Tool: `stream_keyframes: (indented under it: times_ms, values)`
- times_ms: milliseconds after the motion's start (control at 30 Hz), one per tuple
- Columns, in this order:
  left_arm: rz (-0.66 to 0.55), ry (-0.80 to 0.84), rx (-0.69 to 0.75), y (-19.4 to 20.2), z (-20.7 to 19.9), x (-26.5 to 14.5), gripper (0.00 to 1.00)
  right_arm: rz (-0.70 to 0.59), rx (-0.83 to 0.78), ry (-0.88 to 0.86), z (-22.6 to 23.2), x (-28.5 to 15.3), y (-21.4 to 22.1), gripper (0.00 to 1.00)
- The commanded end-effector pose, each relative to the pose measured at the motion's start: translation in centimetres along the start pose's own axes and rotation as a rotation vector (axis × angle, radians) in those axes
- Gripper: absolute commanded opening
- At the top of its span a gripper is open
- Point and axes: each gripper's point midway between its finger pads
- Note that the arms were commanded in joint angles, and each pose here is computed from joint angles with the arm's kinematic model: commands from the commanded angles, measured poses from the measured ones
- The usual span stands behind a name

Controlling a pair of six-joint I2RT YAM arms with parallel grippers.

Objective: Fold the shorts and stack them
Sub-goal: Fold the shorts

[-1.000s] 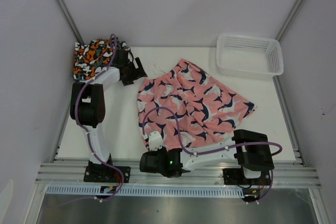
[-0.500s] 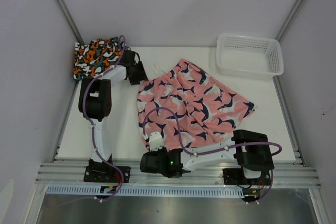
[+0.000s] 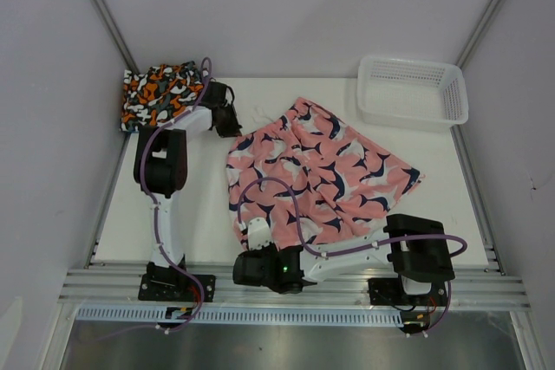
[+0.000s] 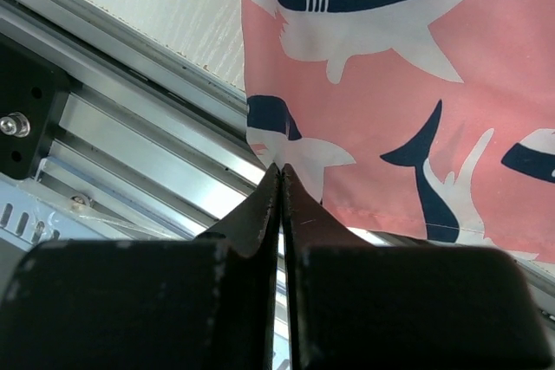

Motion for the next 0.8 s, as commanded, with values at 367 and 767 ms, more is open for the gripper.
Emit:
stream_keyframes:
  times_ms: [367,767]
  values:
    - [-0.029,0.100,-0.006,-0.9,-0.7,-3.2,0.67,-0.067,0.054,-0.032,0.4,-0.8,-2.4,0.00]
    - [0.047,0.120,0.007,1.0,-0.3,-2.0,0.47,-0.067,0.060,-0.044,0.6,-0.7,-2.6,0.00]
Point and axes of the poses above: each gripper's point midway between its finger pads, its own x axis out along the fingers, its own z axis along the line the jaws close on, y = z × x, and after that the axes turned 7 degrees about -x, right-handed
